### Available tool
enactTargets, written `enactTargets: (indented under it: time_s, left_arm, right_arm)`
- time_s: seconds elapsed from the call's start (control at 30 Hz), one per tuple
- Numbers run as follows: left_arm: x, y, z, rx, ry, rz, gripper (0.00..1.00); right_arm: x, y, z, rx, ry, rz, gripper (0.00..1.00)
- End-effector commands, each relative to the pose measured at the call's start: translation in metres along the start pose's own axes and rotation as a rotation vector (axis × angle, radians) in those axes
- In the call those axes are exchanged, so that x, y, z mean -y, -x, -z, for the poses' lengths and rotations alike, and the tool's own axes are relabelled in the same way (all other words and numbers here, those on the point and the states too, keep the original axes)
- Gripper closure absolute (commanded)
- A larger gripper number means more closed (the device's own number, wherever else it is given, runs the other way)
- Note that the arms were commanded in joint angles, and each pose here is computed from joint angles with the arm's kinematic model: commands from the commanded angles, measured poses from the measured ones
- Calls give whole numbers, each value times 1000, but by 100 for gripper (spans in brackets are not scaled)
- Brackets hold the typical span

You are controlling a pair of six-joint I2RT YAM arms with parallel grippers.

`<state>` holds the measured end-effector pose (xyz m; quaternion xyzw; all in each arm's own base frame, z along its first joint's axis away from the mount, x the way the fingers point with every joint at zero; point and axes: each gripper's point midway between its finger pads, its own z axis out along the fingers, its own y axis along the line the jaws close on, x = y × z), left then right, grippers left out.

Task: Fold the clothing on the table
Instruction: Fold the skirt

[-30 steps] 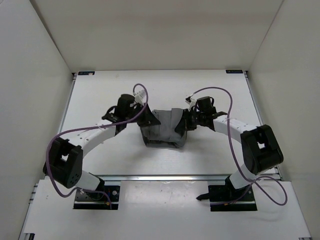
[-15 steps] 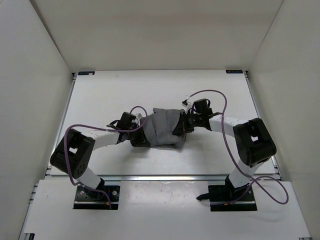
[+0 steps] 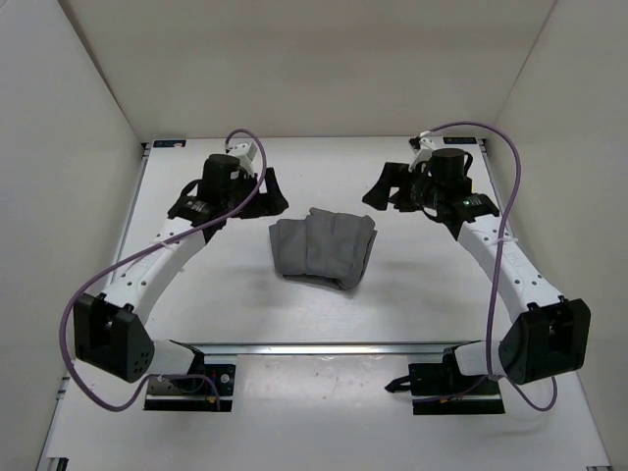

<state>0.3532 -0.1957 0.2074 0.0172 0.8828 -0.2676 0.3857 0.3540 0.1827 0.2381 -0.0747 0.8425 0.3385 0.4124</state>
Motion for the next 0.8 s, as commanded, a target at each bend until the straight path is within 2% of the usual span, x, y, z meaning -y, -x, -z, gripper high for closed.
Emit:
enactTargets:
  time_s: [0.0, 0.03, 0.1, 0.13, 0.3, 0.4, 0.5, 0.77]
  left_arm:
    - [-49, -11, 25, -52, 303, -122, 4]
    - [-62, -13, 28, -62, 370, -137, 3]
    - [-86, -25, 34, -118, 495, -141, 1]
    - [-92, -35, 36, -156, 512, -146, 2]
    - [-101, -58, 49, -177, 516, -125, 2]
    - [-101, -65, 56, -159, 496, -102, 1]
    - [-103, -69, 66, -149, 497, -94, 2]
    - [-106, -85, 75, -191, 497, -87, 2]
  right_arm:
    - [52, -39, 18, -164, -280, 9, 16]
    - [61, -44, 24, -183, -318, 3, 12]
    - [68, -53, 29, -210, -330, -39, 9]
    - [72, -61, 30, -235, -327, -51, 1]
    - [84, -75, 38, -224, -465, 31, 1]
    - [82, -74, 38, -219, -456, 46, 1]
    - [92, -88, 37, -279, -484, 28, 1]
    - [93, -102, 24, -347, -472, 45, 1]
